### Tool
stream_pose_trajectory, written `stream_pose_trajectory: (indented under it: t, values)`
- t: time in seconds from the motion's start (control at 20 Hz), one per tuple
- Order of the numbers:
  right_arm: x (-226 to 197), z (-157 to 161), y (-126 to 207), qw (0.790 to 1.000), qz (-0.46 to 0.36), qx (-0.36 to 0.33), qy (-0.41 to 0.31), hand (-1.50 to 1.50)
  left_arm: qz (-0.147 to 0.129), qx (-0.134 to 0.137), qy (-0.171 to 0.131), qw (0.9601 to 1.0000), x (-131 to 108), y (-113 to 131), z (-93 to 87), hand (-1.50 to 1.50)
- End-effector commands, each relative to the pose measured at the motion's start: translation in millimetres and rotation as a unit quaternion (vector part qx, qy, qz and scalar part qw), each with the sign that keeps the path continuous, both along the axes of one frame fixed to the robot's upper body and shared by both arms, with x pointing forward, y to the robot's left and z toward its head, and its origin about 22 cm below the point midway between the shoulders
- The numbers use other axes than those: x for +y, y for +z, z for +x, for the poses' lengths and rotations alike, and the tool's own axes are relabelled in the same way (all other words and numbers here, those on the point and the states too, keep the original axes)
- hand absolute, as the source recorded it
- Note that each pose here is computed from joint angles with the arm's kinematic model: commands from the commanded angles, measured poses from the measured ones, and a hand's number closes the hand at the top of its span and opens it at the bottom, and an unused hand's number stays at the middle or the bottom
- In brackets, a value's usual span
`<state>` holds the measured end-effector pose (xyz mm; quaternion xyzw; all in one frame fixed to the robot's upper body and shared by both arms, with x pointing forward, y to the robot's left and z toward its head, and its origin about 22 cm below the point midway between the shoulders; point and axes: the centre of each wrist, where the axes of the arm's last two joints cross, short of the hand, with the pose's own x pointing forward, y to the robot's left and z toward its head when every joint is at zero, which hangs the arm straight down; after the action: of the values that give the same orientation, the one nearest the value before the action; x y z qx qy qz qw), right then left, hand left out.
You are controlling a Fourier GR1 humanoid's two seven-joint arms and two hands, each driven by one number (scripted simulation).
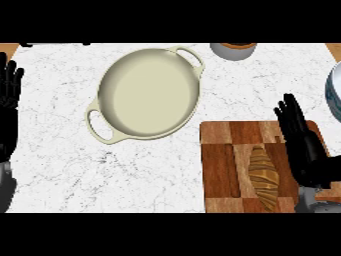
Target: Pick the croissant from the cutting board and place it in the pot
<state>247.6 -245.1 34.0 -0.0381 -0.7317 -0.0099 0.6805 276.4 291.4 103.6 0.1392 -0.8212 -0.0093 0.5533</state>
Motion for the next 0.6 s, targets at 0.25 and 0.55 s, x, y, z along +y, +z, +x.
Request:
stream_pose_trajectory:
  t: [0.25, 0.55]
  values:
    - [-92.9, -7.5, 11.6, 0.976, -0.185, -0.031, -0.108, -1.5, -0.104, 0.263, -0.159, 0.9458, -57.7, -77.6, -24.6, 0.0]
    - [-111.0, -52.8, -60.7, 0.879, -0.371, 0.196, -0.226, -1.5, -0.127, 0.304, -0.22, 0.9179, -81.9, -81.9, -30.3, 0.0]
